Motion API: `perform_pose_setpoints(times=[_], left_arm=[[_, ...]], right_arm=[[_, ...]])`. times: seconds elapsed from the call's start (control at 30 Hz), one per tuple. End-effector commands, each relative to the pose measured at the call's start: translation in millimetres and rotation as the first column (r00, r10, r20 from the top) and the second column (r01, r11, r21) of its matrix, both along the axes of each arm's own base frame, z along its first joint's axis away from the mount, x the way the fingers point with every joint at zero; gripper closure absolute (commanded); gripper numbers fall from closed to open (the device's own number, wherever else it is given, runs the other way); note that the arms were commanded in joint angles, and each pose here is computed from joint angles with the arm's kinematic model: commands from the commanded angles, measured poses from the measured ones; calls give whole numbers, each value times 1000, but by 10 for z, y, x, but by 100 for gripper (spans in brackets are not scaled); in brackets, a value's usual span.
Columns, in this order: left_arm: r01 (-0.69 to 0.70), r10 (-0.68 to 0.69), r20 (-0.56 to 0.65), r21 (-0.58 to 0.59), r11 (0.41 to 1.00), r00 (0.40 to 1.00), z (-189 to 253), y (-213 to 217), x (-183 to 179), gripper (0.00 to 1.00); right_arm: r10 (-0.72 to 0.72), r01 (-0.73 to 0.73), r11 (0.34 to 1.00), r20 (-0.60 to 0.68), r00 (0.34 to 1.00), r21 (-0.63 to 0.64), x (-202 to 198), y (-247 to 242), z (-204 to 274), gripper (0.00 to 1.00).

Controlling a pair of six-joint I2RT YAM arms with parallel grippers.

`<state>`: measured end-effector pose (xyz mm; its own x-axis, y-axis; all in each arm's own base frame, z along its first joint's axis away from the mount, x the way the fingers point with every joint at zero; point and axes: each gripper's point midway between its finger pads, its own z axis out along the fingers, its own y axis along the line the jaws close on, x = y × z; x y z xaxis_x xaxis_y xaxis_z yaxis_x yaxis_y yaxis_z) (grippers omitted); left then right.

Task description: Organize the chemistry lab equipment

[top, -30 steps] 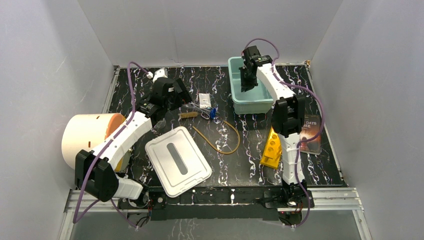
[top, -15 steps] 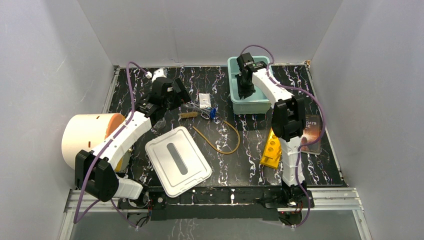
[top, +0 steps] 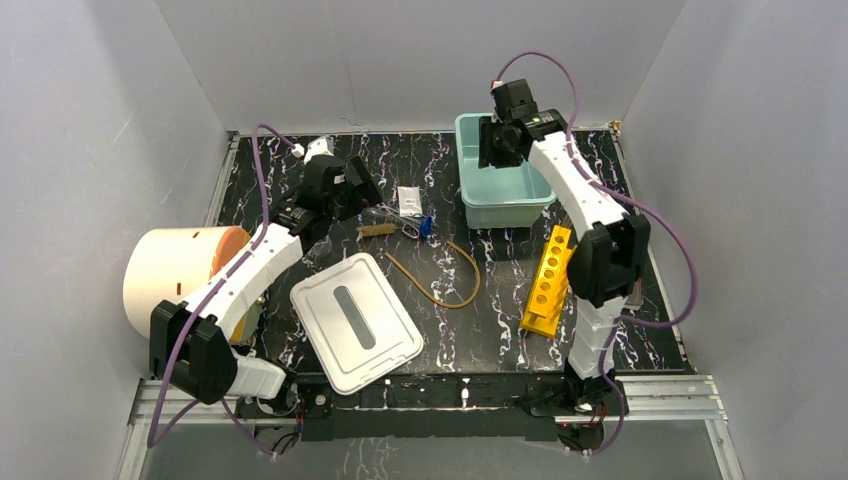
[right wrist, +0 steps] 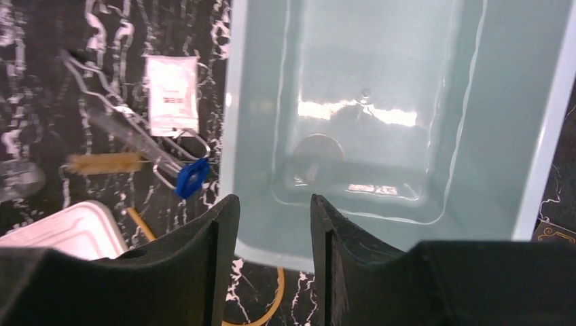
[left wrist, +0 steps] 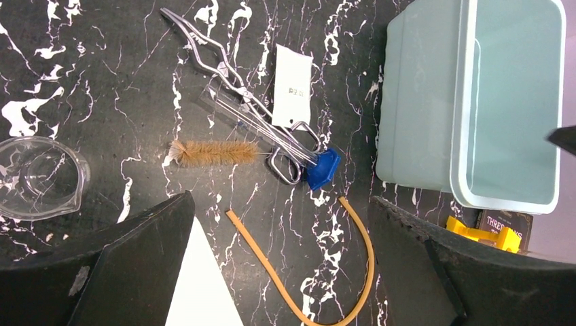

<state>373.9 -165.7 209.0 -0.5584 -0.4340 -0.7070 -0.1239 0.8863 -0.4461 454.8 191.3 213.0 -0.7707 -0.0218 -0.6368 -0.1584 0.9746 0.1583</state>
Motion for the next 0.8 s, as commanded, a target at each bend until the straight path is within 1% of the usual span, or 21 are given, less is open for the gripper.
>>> perform_pose_setpoints(times=[0.0, 0.07, 0.13, 0.2, 0.3, 0.43, 0.47, 0.57, 0.63, 0.7, 0.77], left_arm=[[-75, 75, -12, -36, 997, 997, 65, 218, -24, 2], [-141, 137, -55, -75, 987, 989, 49, 452, 31, 2], [-226, 218, -98, -73, 971, 971, 17, 729, 56, 2], [-268, 264, -114, -18, 963, 958, -36, 909, 28, 2], [-316, 320, -188, 51, 948, 929, -241, 1100, -75, 2], [-370, 399, -288, 151, 917, 871, -559, 1293, -279, 7], [-377, 410, -305, 162, 912, 860, -610, 1326, -314, 10], [-360, 399, -307, 176, 916, 864, -645, 1385, -270, 19], [-366, 418, -343, 209, 907, 841, -716, 1481, -257, 27], [-363, 429, -376, 235, 902, 822, -819, 1541, -259, 38], [-351, 421, -397, 240, 905, 816, -935, 1550, -262, 45]], right_arm=[[59, -77, 988, 131, 990, 132, -89, 182, 446, 48], [105, -132, 975, 154, 982, 180, -180, 306, 531, 47], [142, -177, 964, 180, 973, 197, -273, 463, 584, 46], [168, -207, 955, 188, 968, 213, -356, 610, 595, 45], [220, -261, 938, 190, 957, 226, -482, 861, 566, 44], [302, -336, 917, 177, 937, 215, -640, 1182, 459, 44], [317, -349, 913, 172, 933, 213, -674, 1244, 429, 44], [359, -385, 897, 150, 921, 219, -782, 1435, 328, 43], [379, -400, 889, 134, 916, 221, -856, 1540, 256, 43], [399, -415, 882, 116, 910, 225, -927, 1642, 173, 43], [411, -424, 877, 105, 906, 226, -974, 1715, 119, 43]])
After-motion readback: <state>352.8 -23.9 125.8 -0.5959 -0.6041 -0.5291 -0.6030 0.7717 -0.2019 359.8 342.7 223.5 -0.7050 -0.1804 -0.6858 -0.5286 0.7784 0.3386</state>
